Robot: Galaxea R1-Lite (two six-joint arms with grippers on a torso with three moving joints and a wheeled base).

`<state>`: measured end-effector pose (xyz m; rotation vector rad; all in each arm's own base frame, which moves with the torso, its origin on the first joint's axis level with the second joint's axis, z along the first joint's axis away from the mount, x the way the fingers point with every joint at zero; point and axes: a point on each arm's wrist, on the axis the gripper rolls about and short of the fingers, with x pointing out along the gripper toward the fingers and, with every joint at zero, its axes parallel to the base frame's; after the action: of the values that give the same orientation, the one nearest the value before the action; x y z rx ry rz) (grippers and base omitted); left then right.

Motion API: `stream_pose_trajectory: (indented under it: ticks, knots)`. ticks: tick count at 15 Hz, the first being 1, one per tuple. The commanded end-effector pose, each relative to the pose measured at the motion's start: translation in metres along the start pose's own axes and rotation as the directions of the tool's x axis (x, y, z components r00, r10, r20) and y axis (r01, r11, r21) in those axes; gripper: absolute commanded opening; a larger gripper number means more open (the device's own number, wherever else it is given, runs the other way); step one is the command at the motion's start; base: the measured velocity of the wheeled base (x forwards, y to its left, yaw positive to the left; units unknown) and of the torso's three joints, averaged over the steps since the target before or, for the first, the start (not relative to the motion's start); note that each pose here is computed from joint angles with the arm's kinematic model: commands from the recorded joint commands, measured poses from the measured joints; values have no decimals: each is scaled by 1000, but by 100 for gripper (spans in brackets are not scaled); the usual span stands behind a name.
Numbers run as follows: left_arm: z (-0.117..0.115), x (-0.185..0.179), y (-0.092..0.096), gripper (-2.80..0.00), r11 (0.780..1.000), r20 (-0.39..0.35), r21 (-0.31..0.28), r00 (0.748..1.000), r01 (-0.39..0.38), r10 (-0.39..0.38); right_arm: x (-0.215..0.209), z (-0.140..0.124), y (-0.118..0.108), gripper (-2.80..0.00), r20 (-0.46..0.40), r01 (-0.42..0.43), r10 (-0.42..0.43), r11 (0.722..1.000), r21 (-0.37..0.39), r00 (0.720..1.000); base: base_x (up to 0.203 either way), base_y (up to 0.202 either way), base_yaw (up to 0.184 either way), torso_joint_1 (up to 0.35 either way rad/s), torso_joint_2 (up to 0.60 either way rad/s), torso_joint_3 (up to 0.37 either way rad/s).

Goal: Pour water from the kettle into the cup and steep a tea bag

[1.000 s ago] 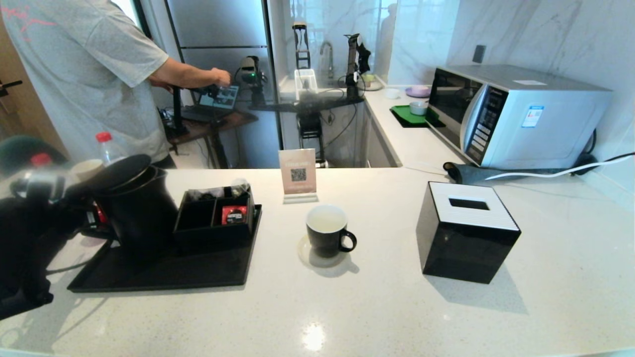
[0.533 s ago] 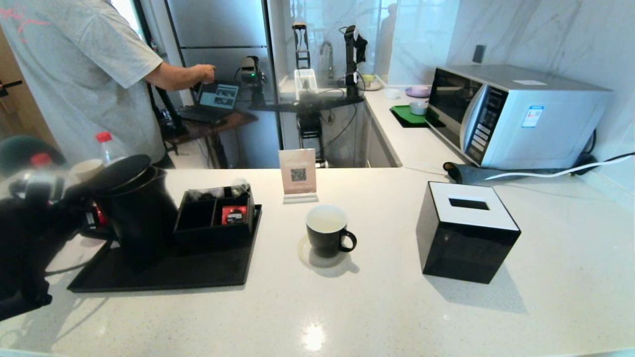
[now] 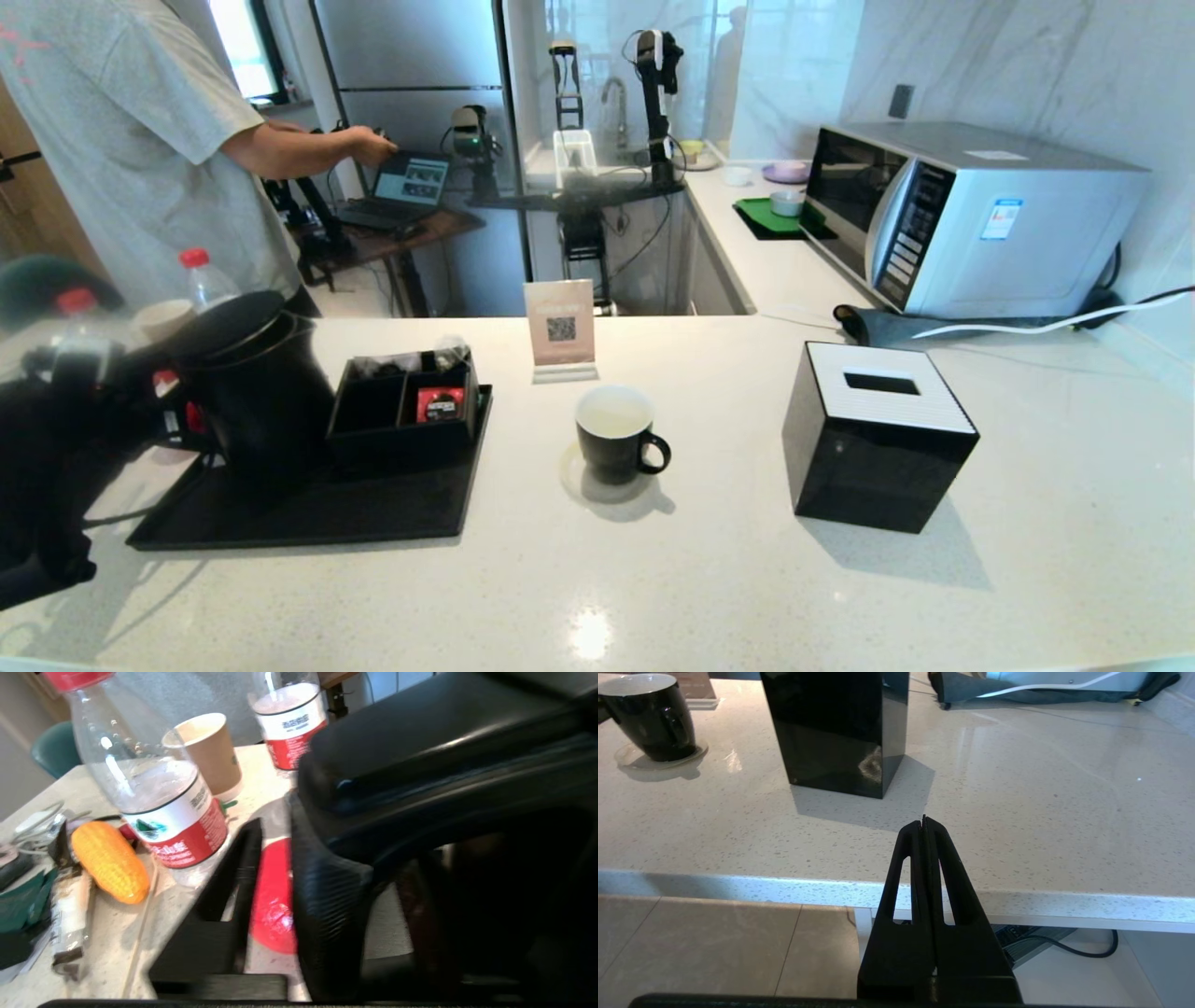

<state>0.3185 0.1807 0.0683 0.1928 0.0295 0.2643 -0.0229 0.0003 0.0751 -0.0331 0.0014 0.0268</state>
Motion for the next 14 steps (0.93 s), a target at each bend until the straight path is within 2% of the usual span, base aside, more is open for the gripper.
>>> stream_pose_trajectory:
  ticks: [1, 8, 14]
  knots:
    - [3, 0, 1, 0, 1000, 44, 13, 999, -7, 7, 0, 0, 0, -280, -1, -1, 1, 1000, -1, 1000, 0, 0, 0, 0, 0, 0]
    - [7, -16, -1, 0, 1000, 17, 0, 1000, -7, 7, 0, 0, 0, -280, -1, -1, 1, 1000, -1, 1000, 0, 0, 0, 0, 0, 0]
    - [31, -35, -4, 0, 1000, 53, 9, 999, -8, 7, 0, 0, 0, -280, -1, -1, 1, 1000, -1, 1000, 0, 0, 0, 0, 0, 0]
